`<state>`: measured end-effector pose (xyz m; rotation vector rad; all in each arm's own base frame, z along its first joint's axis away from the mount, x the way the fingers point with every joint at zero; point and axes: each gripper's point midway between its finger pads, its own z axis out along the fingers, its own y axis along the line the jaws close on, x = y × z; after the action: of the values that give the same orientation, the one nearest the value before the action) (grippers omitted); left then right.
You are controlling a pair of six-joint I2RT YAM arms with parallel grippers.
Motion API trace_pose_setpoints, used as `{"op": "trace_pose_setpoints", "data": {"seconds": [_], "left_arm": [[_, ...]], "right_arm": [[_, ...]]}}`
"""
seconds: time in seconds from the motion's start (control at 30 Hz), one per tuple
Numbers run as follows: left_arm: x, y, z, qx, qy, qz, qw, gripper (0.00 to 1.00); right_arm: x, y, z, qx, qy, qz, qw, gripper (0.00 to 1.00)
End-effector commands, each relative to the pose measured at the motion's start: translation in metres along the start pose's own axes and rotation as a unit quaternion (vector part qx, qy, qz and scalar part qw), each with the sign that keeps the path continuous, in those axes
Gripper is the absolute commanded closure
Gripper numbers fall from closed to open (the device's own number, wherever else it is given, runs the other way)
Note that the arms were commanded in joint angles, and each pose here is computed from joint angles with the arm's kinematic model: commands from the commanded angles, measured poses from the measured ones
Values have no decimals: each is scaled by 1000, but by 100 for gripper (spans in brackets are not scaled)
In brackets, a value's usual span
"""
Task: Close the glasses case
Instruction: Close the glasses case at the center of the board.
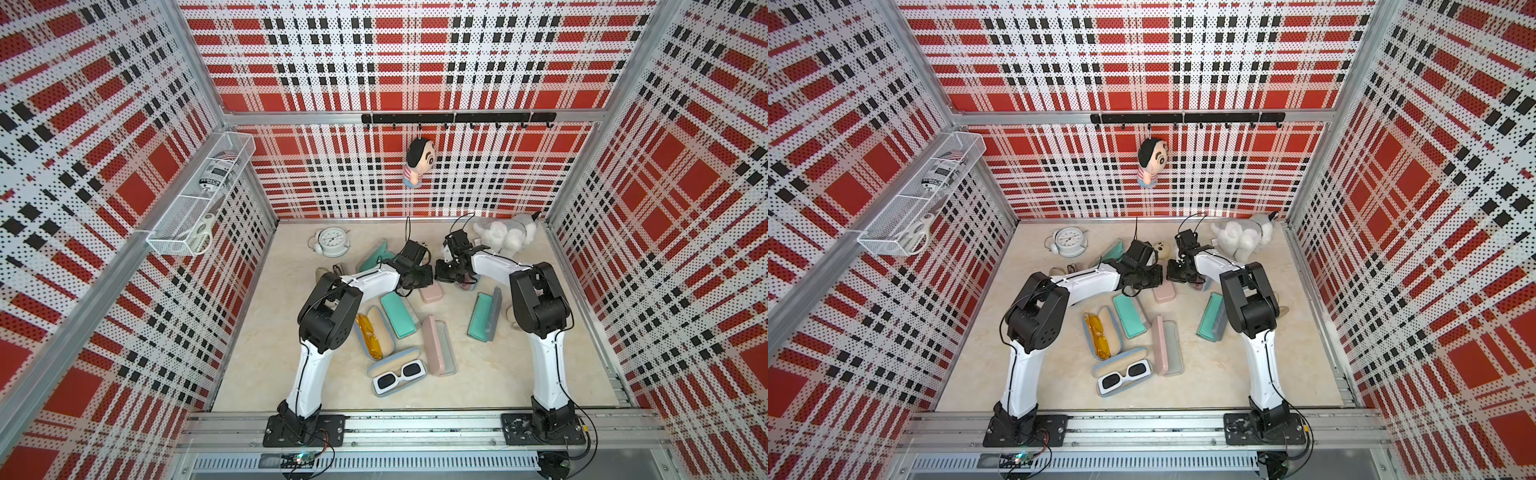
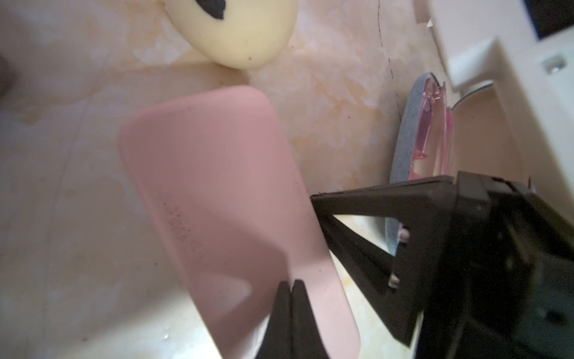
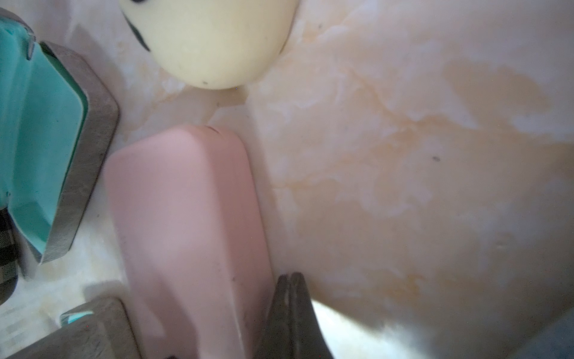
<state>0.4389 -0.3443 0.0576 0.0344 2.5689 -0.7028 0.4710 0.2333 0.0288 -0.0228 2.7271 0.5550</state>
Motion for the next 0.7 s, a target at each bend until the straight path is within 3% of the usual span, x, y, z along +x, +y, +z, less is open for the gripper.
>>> {"op": "trace_pose_setpoints", "data": {"seconds": [0.0,0.2,0.37,0.5,0.67], "left_arm": [[-34,-17,-35,11,-51,11,999,100],[-87,-29,-103,17,-130,20,991,100],[-116,6,-152,-5,-176,1,984,100],[-125,57,-174,-32,-191,-30,981,100],[-127,110,-179,-57,-194,-60,978,100]], "right_arm": [[-15,6,-34,19,-37,-6,999,99],[-35,11,-87,43,-91,-9,995,98],[-37,49,-116,1,-105,-32,994,99],[-29,90,-114,-22,-94,-76,992,100],[-23,117,-80,-41,-72,-87,993,100]]}}
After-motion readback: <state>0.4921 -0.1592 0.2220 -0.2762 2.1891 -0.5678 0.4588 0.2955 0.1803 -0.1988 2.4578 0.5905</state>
